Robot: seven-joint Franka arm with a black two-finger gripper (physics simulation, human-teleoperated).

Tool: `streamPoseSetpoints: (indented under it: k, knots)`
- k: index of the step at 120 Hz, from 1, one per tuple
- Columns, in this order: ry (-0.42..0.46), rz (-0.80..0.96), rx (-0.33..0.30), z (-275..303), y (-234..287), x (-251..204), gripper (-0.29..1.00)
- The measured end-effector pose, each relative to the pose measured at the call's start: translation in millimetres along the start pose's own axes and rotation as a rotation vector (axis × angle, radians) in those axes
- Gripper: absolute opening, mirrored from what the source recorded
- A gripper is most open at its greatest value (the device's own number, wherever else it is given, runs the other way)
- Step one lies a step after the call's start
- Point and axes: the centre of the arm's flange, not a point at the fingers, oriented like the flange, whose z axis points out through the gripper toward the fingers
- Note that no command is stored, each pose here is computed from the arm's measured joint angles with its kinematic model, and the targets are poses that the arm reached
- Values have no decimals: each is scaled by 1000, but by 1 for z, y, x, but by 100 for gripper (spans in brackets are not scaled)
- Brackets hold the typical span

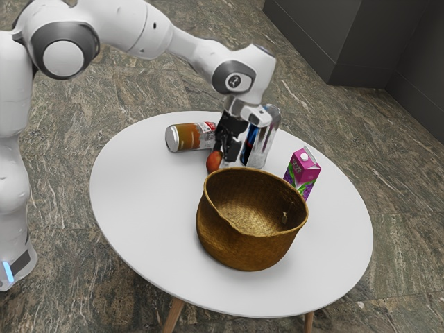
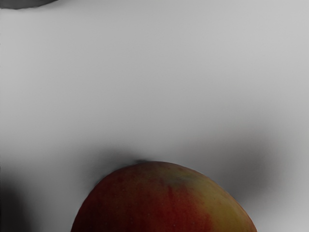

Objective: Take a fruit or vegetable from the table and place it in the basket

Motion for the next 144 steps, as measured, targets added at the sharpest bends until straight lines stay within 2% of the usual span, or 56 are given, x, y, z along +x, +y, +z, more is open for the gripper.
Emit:
streamPoseSetpoints:
  k: [44, 65, 82, 100, 119, 144]
  knots:
    - [-13, -2, -19, 14, -3, 5, 69]
    - [-12, -8, -18, 15, -3, 6, 42]
    - [3, -1, 2, 3, 9, 3, 39]
    - [55, 53, 63, -59, 61, -17, 39]
    - [126, 131, 174, -163, 134, -32, 37]
    - [43, 307, 222, -151, 247, -20, 36]
